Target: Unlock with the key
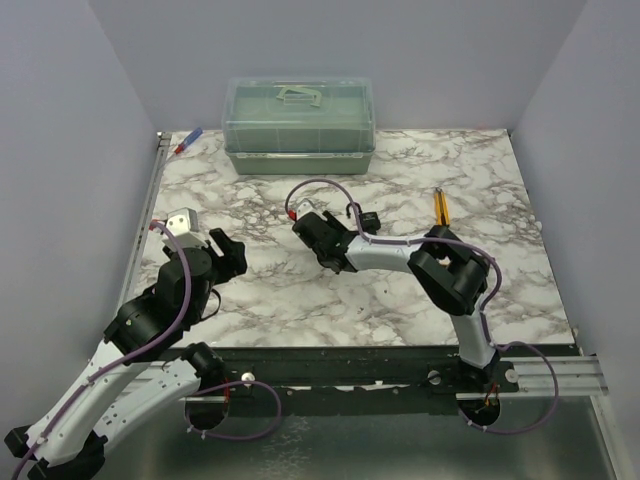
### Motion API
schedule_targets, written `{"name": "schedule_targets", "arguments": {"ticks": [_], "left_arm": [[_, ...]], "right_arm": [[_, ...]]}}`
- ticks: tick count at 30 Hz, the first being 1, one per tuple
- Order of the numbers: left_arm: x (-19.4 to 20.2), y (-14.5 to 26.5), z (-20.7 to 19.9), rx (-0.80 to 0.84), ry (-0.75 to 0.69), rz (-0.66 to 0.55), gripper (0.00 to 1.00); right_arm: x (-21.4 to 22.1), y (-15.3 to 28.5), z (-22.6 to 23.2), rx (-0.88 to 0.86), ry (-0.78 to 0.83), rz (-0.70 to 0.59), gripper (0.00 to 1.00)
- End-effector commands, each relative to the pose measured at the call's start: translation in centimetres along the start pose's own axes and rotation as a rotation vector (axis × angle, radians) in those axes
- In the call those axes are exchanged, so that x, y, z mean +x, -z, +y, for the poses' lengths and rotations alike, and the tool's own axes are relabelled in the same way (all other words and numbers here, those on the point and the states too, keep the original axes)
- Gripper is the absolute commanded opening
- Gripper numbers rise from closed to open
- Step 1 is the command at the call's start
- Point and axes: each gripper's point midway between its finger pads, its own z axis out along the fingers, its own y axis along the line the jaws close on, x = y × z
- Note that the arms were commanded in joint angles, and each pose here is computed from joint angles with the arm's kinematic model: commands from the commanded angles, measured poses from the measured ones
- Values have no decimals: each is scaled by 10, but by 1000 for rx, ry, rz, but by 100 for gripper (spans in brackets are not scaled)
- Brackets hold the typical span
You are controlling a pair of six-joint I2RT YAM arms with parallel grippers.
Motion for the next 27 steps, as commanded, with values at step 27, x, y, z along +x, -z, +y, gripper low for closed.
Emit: {"name": "schedule_targets", "arguments": {"ticks": [27], "left_arm": [[-1,2,7,-6,-18,-17,71]], "right_arm": [[-74,103,-14,-492,-624,-317,59]]}}
